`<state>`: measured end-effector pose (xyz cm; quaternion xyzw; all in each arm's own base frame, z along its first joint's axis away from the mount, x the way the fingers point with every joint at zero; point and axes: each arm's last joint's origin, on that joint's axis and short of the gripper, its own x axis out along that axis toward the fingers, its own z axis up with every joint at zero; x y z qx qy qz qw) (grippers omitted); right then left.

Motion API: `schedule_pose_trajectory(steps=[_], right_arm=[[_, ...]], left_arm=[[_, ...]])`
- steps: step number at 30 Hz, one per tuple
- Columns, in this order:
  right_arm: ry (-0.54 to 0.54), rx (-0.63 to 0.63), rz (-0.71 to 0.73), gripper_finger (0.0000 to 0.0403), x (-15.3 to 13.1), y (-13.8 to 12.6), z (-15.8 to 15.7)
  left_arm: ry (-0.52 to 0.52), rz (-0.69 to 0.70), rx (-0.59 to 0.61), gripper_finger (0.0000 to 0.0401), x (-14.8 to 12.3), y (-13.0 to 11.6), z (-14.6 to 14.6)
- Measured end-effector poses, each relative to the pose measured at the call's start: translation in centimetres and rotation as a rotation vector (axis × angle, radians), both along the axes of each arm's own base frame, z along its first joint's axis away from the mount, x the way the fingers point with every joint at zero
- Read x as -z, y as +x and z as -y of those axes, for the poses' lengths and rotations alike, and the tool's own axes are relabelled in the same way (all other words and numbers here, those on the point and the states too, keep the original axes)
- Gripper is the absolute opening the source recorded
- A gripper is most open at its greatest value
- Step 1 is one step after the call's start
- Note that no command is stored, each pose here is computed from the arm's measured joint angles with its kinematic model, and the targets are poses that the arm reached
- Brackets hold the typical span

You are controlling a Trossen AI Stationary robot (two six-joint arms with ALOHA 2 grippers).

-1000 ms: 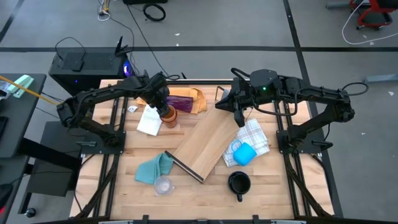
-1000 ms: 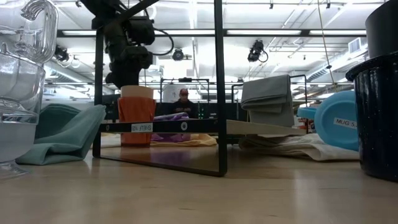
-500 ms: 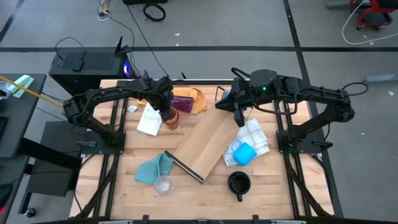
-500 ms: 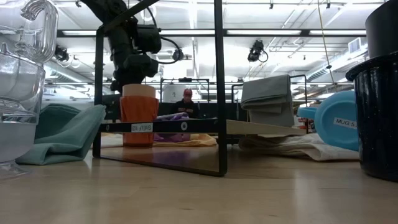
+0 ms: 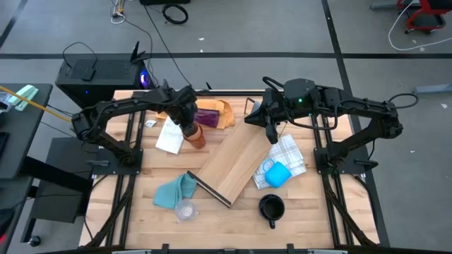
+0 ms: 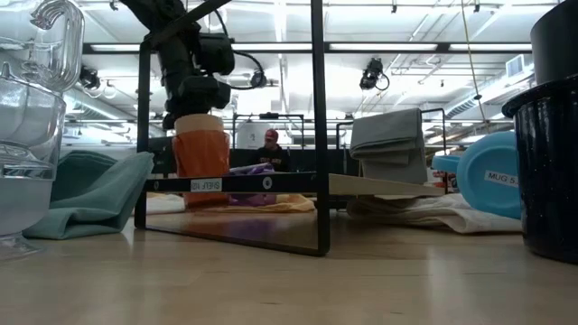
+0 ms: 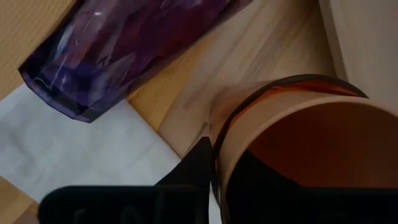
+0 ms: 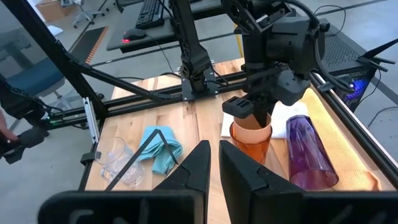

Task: Stack small to large cups/mugs on shelf
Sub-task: Put the orange cup on the shelf

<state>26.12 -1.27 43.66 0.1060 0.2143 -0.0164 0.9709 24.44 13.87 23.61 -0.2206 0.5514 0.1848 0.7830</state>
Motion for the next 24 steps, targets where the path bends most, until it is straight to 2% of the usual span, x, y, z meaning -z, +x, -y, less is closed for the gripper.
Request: schedule_pose_trajectory(steps=[9, 16, 24], right_arm=[[0.000, 0.000, -0.001, 0.0041, 0.0, 0.0, 0.0], [0.000, 0.000, -0.002, 0.0041, 0.0, 0.0, 0.0], [0.000, 0.000, -0.002, 0.0041, 0.0, 0.0, 0.0]], left_arm=[[0.019, 0.020, 0.022, 0.0022, -2.0, 0.4, -0.2], [0.006, -0.005, 0.023, 0.0045, -1.9, 0.2, -0.1], [0.006, -0.013, 0.039, 0.0022, -1.9, 0.1, -0.1]])
